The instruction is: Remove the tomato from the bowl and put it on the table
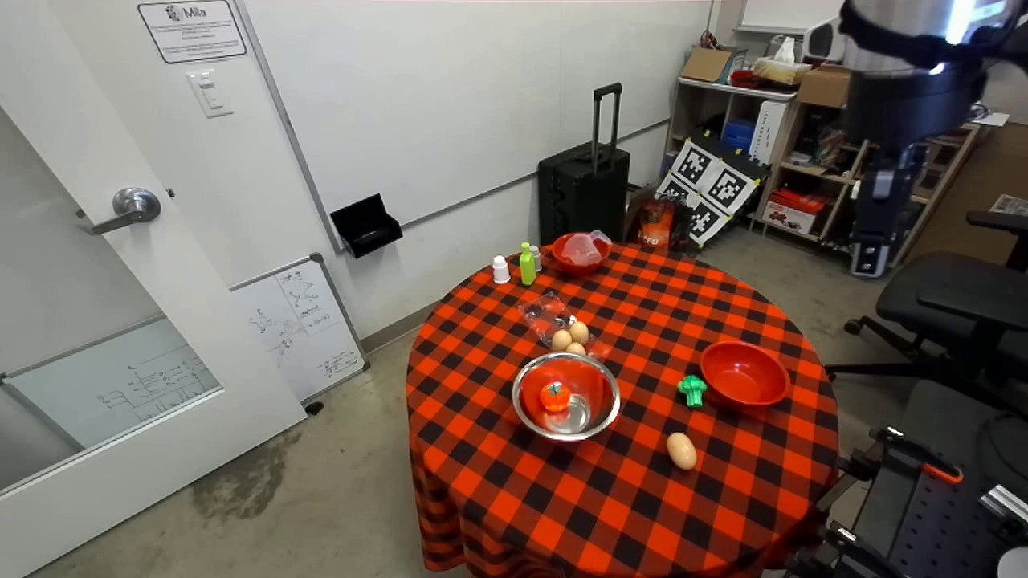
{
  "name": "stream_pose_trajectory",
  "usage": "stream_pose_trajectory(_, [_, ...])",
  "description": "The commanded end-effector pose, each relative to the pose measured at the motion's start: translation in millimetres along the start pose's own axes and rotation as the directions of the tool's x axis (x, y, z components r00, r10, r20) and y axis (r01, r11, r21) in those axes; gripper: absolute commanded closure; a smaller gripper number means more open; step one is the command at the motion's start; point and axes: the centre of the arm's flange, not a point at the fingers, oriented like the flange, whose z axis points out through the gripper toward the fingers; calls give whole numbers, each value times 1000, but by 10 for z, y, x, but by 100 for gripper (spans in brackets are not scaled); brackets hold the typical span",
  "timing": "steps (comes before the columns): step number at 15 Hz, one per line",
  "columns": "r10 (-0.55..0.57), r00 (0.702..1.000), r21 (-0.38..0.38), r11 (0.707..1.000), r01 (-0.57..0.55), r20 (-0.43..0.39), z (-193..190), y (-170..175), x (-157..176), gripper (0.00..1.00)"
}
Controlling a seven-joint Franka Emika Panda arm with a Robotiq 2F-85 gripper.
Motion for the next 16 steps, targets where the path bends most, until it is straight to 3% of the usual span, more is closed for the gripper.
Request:
stream_pose_trajectory(1, [-90, 996, -7, 996, 90, 9, 267, -118, 624, 0])
stream_pose_trajectory(16, [-220, 976, 74, 973, 220, -13, 1891, -760, 2727, 0])
